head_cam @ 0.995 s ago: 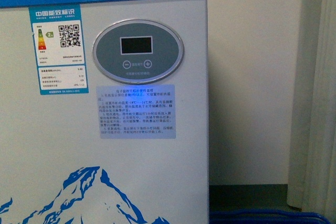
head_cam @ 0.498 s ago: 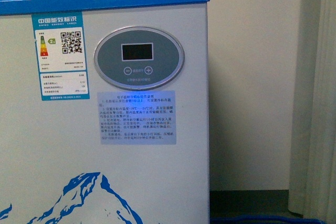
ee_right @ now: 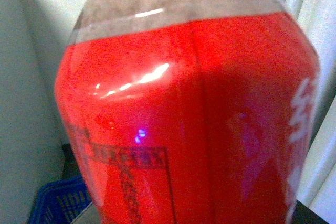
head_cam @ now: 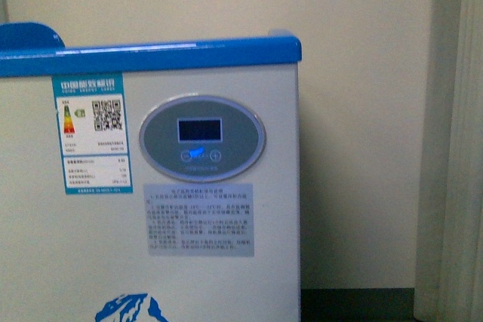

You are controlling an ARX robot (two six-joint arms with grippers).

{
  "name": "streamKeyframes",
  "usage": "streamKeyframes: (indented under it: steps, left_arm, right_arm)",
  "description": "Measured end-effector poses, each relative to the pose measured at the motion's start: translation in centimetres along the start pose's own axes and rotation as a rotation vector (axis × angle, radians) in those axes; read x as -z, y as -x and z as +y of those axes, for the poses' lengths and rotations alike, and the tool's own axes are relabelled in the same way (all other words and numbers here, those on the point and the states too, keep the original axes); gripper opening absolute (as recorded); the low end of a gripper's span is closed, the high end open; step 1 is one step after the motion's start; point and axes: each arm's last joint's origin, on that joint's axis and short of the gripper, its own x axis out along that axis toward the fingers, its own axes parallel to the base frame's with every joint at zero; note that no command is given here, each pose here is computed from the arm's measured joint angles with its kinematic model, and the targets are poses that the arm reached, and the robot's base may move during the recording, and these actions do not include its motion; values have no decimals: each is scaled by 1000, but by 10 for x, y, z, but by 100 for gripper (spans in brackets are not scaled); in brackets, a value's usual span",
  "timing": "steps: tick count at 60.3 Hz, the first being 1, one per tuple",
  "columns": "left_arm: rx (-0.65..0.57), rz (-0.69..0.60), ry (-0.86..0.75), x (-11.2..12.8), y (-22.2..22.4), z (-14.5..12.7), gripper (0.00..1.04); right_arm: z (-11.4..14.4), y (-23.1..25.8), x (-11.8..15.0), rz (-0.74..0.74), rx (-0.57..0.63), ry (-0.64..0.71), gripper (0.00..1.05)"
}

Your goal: Put drink in fridge

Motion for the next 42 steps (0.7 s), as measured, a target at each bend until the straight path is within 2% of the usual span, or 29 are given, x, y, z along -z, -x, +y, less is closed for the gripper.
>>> streamKeyframes:
  steps: [42]
  left_arm:
    - [0,0,0,0,0,0,97]
  right_arm:
    - [0,0,0,0,0,-1,37]
